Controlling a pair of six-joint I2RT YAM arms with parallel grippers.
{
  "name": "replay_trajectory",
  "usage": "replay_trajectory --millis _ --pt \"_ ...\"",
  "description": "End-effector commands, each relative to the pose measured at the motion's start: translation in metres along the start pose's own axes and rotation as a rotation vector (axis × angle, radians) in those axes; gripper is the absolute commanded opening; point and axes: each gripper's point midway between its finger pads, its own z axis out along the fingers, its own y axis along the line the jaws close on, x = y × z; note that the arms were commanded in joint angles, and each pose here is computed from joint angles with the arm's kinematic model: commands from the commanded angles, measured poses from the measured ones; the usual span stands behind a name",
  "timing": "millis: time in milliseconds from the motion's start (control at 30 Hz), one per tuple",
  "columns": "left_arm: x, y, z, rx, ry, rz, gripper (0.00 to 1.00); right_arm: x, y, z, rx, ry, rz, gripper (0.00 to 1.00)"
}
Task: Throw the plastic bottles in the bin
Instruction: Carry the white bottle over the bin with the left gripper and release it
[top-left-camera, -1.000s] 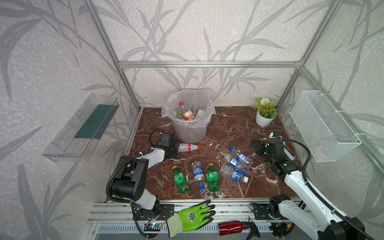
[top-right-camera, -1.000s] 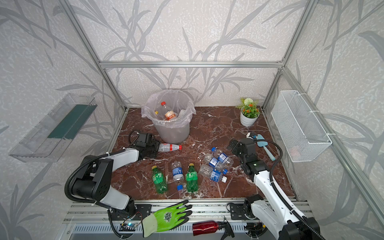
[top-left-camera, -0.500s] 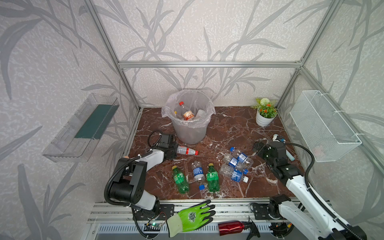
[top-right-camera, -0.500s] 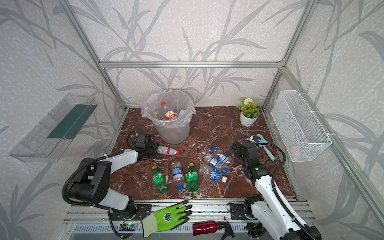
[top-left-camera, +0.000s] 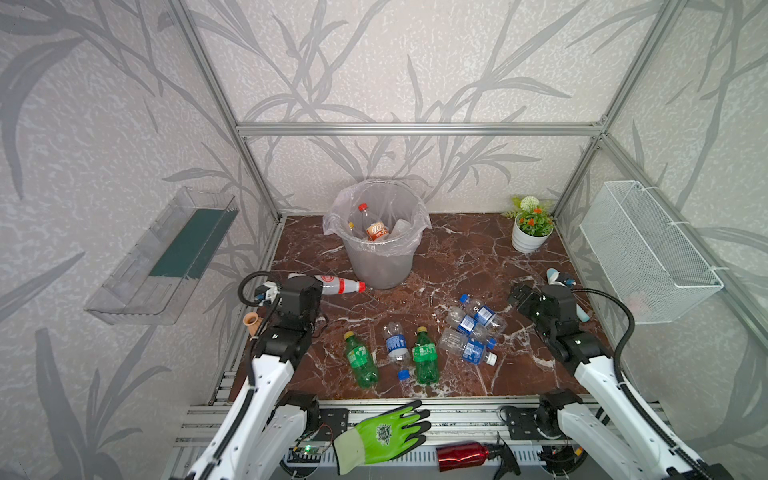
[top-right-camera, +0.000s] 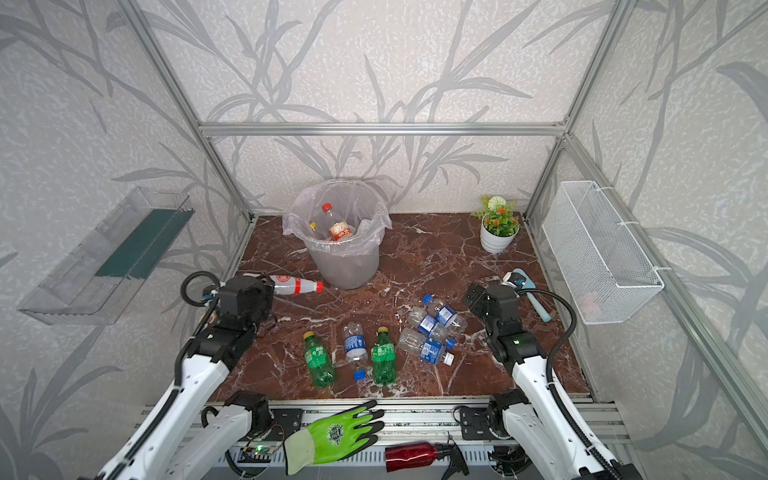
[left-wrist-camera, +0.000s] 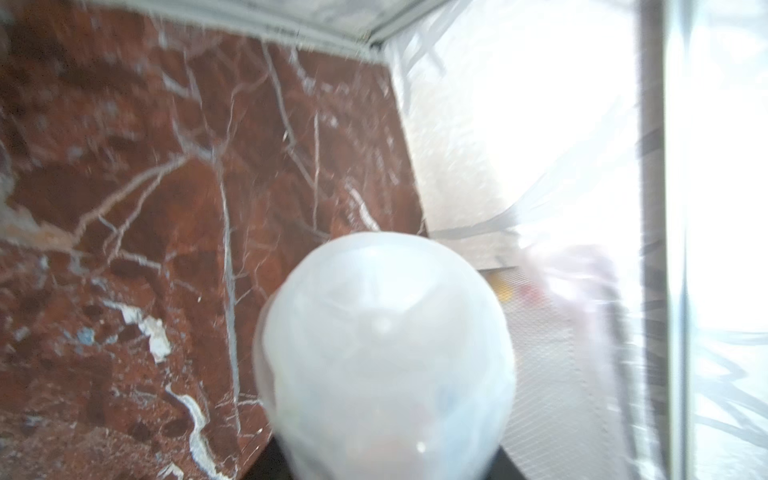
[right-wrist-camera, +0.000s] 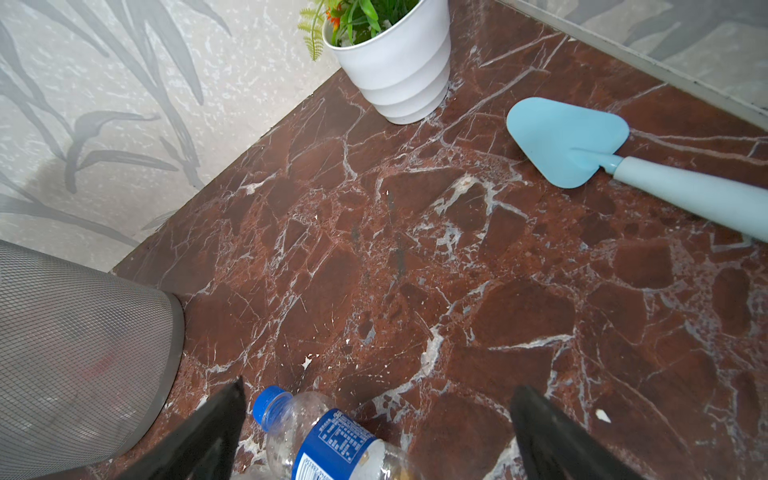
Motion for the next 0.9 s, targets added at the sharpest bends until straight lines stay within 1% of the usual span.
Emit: replay_trajectory --millis 0,67,100,133,200,233,300,333,400,467,500,533,600,667,733,767,867 --pt "-0.075 -0.037 -0.048 0.034 -0.286 0.18 0.44 -0.002 -0.002 0.0 0.004 -0.013 -0.006 0.99" --pt "-0.103 -0.075 -0.074 0.11 -0.372 0.243 0.44 -0.002 0.0 0.001 -0.005 -0.012 -0.007 0.99" --pt "-0.114 -0.1 -0.086 0.168 -0.406 0.27 0.44 -0.003 0.001 0.001 -0.011 -0.013 -0.006 0.99" --pt "-0.121 -0.121 -0.094 0.214 -0.422 0.295 0.44 -0.002 0.001 0.001 -0.013 -0.011 -0.006 0.99" --pt "-0.124 -0.166 -0.101 0.308 -0.415 0.354 0.44 -0.001 0.002 0.001 -0.02 -0.009 -0.004 0.99" --pt "-0.121 -0.184 -0.099 0.344 -0.397 0.377 0.44 -0.001 0.003 0.002 -0.023 -0.007 -0.004 0.99" --pt "-0.101 -0.221 -0.082 0.425 -0.305 0.424 0.43 0.0 0.003 0.001 -0.027 -0.005 -0.003 0.99" --pt "-0.088 -0.234 -0.068 0.448 -0.252 0.444 0.42 0.0 0.002 0.0 -0.028 -0.008 -0.001 0.99" --pt "-0.051 -0.255 -0.04 0.495 -0.091 0.49 0.42 0.0 0.002 -0.001 -0.031 -0.014 0.0 0.99" --pt "-0.008 -0.264 -0.009 0.529 0.077 0.55 0.43 -0.001 0.001 -0.003 -0.035 -0.02 0.002 0.99" --pt "0.013 -0.264 0.007 0.528 0.149 0.575 0.45 -0.001 0.002 -0.003 -0.036 -0.02 0.002 0.99" --pt "0.028 -0.26 0.02 0.5 0.206 0.591 0.49 -0.001 0.002 -0.004 -0.039 -0.02 0.003 0.99" --pt "0.055 -0.245 0.039 0.418 0.302 0.659 0.64 -0.001 0.005 -0.005 -0.05 -0.015 -0.006 0.99" --pt "0.063 -0.239 0.041 0.387 0.338 0.701 0.74 -0.003 0.007 -0.006 -0.052 -0.009 -0.016 0.99" --pt "0.059 -0.242 0.031 0.403 0.316 0.727 0.92 -0.003 0.006 -0.007 -0.044 -0.003 -0.029 0.99" --pt "0.051 -0.243 0.023 0.406 0.285 0.74 0.99 -0.003 0.005 -0.008 -0.039 -0.002 -0.032 0.99" --pt "0.026 -0.245 0.001 0.415 0.185 0.764 0.99 -0.001 0.003 -0.008 -0.028 0.006 -0.038 0.99"
